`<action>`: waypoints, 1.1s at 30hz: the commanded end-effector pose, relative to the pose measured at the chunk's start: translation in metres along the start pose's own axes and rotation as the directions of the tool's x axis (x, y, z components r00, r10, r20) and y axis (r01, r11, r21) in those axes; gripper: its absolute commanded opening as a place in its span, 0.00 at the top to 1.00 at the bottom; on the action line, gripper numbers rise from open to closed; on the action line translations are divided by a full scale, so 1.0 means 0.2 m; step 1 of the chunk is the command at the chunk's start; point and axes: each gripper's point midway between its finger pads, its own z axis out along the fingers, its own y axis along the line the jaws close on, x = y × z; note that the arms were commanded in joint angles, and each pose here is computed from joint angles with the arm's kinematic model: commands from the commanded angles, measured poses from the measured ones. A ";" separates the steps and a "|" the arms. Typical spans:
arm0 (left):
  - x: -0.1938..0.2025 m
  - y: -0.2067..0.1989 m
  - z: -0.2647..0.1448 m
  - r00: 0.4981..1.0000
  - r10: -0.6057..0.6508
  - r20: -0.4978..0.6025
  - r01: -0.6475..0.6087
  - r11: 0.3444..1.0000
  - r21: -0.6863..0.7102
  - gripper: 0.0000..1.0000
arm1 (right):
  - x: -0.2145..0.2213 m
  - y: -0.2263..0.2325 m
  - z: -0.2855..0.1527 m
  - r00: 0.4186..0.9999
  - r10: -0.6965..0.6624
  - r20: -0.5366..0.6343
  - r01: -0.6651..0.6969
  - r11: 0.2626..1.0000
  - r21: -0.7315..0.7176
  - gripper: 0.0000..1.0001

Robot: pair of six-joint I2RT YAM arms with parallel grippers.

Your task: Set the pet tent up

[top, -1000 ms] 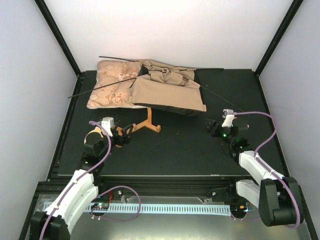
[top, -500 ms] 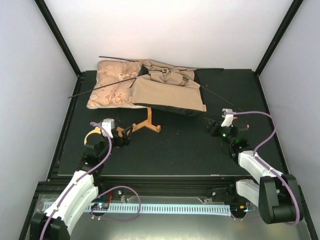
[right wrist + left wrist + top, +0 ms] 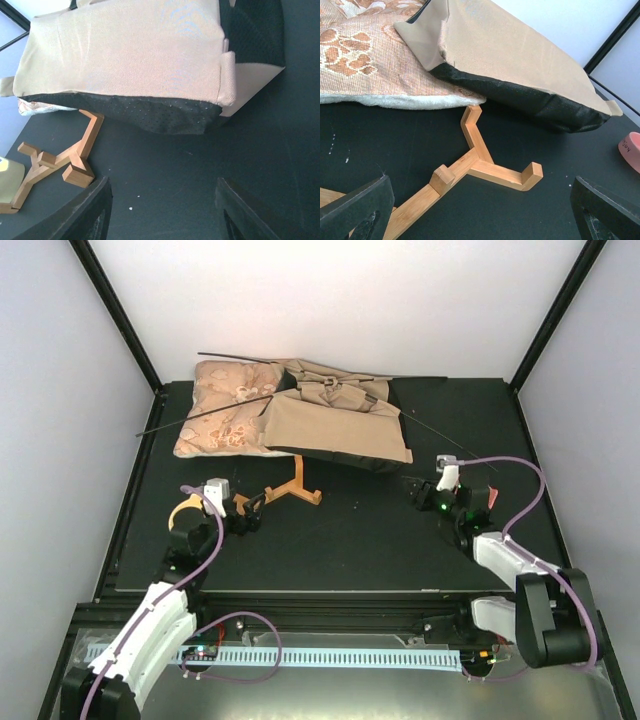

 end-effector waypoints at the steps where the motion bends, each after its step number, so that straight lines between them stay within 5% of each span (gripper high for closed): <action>1: -0.01 -0.04 0.01 1.000 0.014 0.006 -0.014 0.999 0.035 0.01 | -0.03 0.08 0.07 0.999 -0.041 -0.021 0.040 0.998 -0.057 0.42; 18: -0.01 -0.04 0.01 1.000 0.007 0.004 -0.007 0.999 0.034 0.01 | -0.03 0.04 0.21 0.996 -0.028 -0.089 0.027 1.000 -0.015 0.64; 29: -0.03 -0.03 0.00 1.000 0.017 0.018 -0.017 1.000 0.025 0.01 | -0.13 0.04 0.26 0.996 -0.020 -0.082 0.022 1.000 0.016 0.64; 33: -0.03 -0.03 -0.01 0.999 0.020 0.032 -0.021 0.999 0.025 0.01 | -0.16 -0.14 0.26 0.996 0.029 -0.083 -0.009 0.974 0.226 0.55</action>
